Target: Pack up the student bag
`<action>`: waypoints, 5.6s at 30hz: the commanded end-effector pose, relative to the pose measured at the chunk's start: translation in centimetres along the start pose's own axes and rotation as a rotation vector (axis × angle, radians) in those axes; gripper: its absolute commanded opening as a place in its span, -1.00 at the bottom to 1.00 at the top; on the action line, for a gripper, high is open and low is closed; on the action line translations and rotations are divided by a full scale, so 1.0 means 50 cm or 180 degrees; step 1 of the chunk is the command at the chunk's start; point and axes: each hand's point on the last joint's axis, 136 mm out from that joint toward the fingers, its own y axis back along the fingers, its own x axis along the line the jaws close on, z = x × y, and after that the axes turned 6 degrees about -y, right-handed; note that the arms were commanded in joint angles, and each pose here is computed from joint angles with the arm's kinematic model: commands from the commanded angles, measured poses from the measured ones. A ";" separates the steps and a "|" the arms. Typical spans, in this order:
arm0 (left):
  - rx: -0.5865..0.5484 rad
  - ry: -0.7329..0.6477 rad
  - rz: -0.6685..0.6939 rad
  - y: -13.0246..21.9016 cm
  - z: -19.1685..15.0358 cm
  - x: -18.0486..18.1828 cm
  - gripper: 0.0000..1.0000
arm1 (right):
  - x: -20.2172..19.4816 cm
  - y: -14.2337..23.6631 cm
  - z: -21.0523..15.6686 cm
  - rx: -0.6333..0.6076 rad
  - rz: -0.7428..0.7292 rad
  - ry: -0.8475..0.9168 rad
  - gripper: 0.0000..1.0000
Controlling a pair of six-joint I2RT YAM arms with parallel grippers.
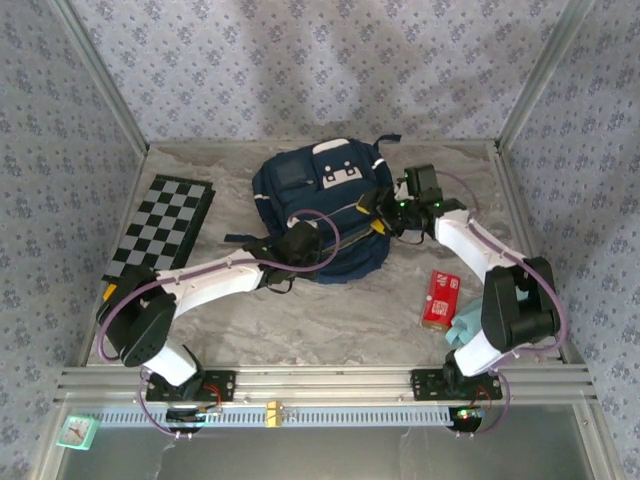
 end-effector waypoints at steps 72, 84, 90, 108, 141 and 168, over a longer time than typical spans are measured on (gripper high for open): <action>-0.0874 0.0055 0.0781 -0.030 0.057 0.261 -1.00 | 0.086 0.094 0.097 0.0358 0.0317 0.0450 -1.00; -0.0748 0.0508 0.0929 -0.051 0.094 0.346 -1.00 | 0.057 0.056 0.047 0.0492 0.0268 0.0538 -1.00; -0.0662 0.0457 0.0748 -0.038 0.085 0.316 -0.89 | 0.037 0.052 0.016 0.0430 0.0170 0.0621 -0.75; -0.0449 0.0833 -0.0239 0.087 0.044 0.128 0.19 | -0.304 0.413 0.028 -0.1487 -0.2225 -0.0131 1.00; -0.0151 0.0224 -0.0602 0.028 0.047 -0.057 0.15 | -0.654 0.397 -0.026 -0.1429 -0.2826 -0.1834 0.42; -0.0489 -0.1192 0.0063 0.049 0.146 -0.024 0.22 | -0.360 0.419 0.024 -0.1392 -0.1842 -0.0251 -0.83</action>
